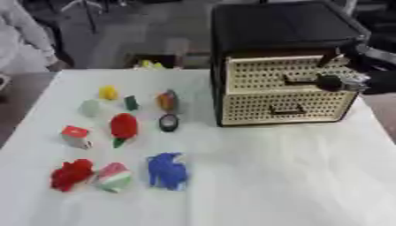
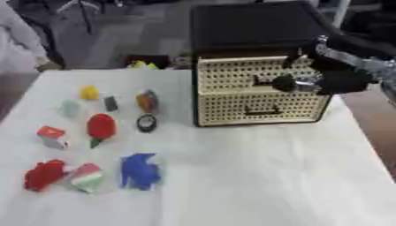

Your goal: Pick up objects from table and place into drawer.

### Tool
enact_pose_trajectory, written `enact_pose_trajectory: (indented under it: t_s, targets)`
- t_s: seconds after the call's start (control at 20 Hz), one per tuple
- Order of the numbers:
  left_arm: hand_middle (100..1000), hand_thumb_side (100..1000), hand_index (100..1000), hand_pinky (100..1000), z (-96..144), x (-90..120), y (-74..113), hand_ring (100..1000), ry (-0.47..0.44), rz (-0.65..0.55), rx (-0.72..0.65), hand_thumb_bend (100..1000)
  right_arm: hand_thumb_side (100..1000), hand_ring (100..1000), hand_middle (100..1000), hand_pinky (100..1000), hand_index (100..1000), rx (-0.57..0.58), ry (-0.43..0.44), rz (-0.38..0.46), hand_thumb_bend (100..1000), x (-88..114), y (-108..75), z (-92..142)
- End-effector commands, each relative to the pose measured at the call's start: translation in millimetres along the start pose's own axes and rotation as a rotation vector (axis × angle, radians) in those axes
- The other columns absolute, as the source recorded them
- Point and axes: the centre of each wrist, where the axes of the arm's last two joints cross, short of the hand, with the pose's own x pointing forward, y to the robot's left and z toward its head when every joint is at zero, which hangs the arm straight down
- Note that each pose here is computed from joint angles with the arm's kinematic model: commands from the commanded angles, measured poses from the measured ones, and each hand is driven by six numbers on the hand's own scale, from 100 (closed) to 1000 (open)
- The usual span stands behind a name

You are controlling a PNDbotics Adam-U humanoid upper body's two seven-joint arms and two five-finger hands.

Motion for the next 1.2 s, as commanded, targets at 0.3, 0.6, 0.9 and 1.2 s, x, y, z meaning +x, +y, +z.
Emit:
enact_pose_trajectory:
  t_s: [0.3,0.6,0.9,1.2]
  targets:
    - [615,1000,765,416,-5.4,5.2,3.8,556,-0.027,-0.006,-0.023,100,1000,100,100,100,789,0.094,0.034,-0.053,693,-15.8,-19.0,-2.2]
    - [616,1000,766,416,-5.8,5.4,3.3,556,-0.029,-0.004,-0.025,100,1000,100,100,100,807,0.109,0.034,-0.057,694,-19.5,-20.8,-5.3]
    - [616,1000,766,416,-5.9,5.4,3.2,556,-0.028,-0.004,-0.028,100,1000,100,100,100,813,0.122,0.043,-0.075,681,-23.8,-22.3,-10.4]
    - [616,1000,768,416,-6.1,5.6,2.4,556,-0.029,0.0,-0.031,100,1000,100,100,100,833,0.133,0.031,-0.098,663,-21.9,-23.9,-19.9]
